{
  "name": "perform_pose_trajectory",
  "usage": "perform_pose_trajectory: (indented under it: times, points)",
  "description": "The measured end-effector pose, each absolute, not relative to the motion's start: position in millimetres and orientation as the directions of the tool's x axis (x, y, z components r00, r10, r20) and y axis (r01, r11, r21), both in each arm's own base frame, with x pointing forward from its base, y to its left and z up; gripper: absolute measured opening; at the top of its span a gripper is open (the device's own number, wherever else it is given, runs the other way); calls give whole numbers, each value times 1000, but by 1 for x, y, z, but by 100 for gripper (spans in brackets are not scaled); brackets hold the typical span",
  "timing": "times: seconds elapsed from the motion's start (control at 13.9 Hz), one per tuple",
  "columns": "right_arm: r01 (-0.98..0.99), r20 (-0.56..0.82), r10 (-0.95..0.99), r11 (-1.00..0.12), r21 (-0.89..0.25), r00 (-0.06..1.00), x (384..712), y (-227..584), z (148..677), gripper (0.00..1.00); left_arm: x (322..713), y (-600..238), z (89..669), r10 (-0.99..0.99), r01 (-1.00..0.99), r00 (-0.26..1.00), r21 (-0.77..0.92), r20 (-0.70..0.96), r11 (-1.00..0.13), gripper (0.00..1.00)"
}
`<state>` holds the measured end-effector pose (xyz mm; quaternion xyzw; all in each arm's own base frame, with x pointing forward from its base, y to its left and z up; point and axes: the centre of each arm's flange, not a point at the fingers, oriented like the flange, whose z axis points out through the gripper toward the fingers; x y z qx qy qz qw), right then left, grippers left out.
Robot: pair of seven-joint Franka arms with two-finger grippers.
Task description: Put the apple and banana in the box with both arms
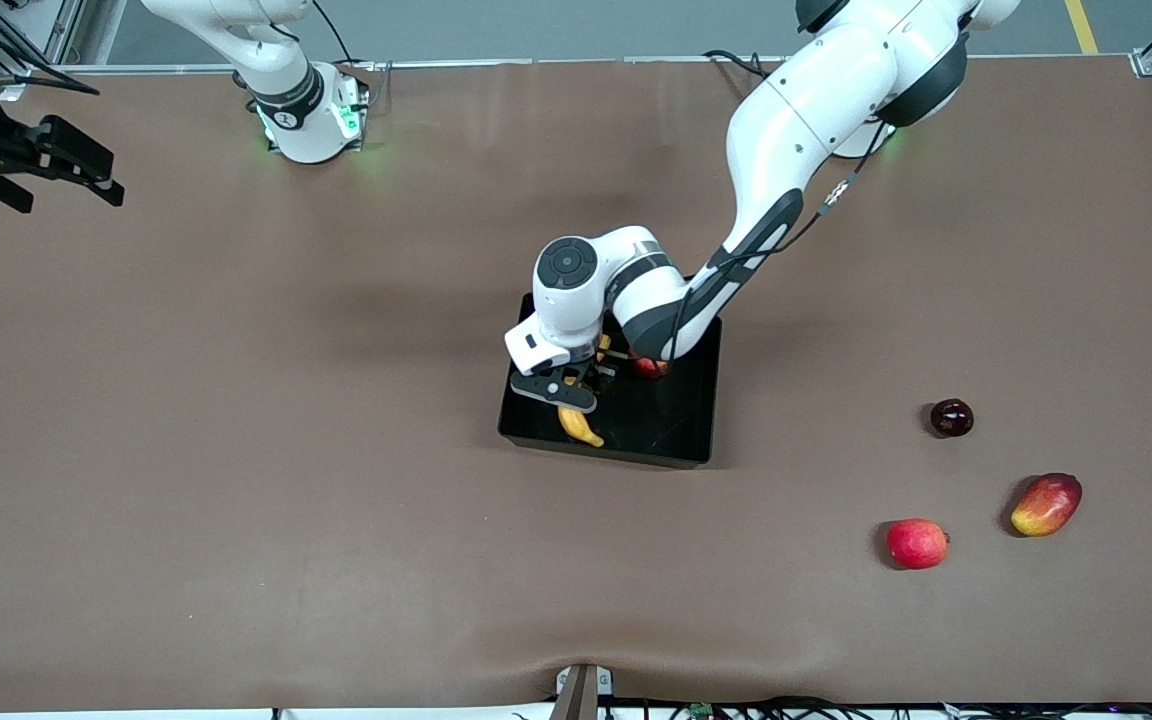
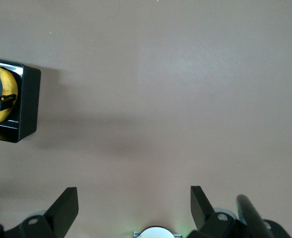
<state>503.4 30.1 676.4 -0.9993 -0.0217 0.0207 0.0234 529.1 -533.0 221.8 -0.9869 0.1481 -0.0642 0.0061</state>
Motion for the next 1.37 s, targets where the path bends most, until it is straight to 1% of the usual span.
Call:
perform_pose_trajectory:
  times: [0.07,0.14,0.36,0.5,0.58,0.72,0.94,1.15,1.37]
  points:
    - [42,-40,44,-998,-48,998,503,30,676,100,536,-526,239,-280,-274,953,-58,120,-960,93]
    - [42,-41,44,-998,-48,998,503,30,676,100,545,-517,262,-258,-250,959,-75,120,-965,100]
    - [42,-41,44,-998,-48,998,503,30,676,100,579,-466,370,-137,-126,978,-83,154,-989,100]
    - [41,-41,43,-998,-48,998,503,29,676,100,597,-406,434,-49,-26,986,-142,158,-990,100]
    - [41,-41,43,-998,-48,998,503,29,676,100,606,-375,457,-1,25,987,-156,163,-987,100]
    - [41,-41,43,-998,-48,998,503,29,676,100,627,-316,485,80,110,981,-165,178,-980,100]
    - [40,-41,42,-998,-48,998,503,29,676,100,648,-240,502,161,185,976,-166,145,-969,100]
    - [40,-41,42,-998,-48,998,503,29,676,100,649,-201,523,206,230,968,-180,143,-957,100]
    - [40,-41,42,-998,-48,998,503,29,676,100,640,-183,551,210,232,967,-159,144,-960,100]
